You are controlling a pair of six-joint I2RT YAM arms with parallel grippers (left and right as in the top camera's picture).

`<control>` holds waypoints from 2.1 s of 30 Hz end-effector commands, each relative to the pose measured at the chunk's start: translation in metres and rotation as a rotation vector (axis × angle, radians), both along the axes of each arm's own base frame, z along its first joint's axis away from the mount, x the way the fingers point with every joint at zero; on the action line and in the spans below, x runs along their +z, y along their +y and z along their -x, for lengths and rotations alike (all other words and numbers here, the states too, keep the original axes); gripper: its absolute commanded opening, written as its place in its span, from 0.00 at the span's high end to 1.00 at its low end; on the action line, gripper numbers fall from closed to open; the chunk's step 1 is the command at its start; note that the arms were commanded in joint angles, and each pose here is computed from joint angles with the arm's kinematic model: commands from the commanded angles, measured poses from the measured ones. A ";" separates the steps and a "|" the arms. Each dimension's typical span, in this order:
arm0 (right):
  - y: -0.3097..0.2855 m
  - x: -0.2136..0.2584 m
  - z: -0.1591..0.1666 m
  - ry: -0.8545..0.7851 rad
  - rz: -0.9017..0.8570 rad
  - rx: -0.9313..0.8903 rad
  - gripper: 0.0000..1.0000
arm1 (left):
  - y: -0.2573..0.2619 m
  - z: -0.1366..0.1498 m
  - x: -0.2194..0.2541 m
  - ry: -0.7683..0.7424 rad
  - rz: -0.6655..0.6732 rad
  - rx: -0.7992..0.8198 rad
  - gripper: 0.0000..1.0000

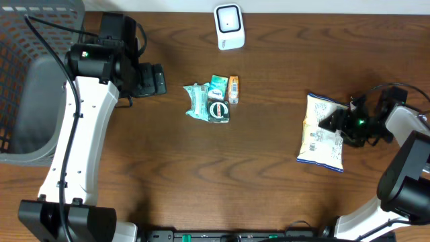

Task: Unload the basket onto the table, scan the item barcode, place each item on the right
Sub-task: 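Carry the snack bag right and release it on the table, then grasp the red-and-yellow snack packet near the items with the right gripper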

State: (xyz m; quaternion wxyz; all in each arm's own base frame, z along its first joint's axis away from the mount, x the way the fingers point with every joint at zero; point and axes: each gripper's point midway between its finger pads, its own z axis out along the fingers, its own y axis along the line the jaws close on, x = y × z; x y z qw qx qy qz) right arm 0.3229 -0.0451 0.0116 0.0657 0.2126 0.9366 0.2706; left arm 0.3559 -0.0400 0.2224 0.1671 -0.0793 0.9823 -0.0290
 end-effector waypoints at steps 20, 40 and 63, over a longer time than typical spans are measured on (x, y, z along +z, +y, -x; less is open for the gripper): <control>0.039 0.120 -0.066 -0.241 1.001 0.181 0.98 | 0.001 0.000 -0.003 0.011 -0.008 -0.002 0.02; 0.218 0.077 -0.037 -0.304 0.910 0.454 0.28 | 0.001 0.000 -0.003 0.011 -0.008 -0.002 0.02; 0.179 0.019 -0.035 -0.065 0.509 0.738 0.04 | 0.001 0.000 -0.003 0.011 -0.008 -0.002 0.02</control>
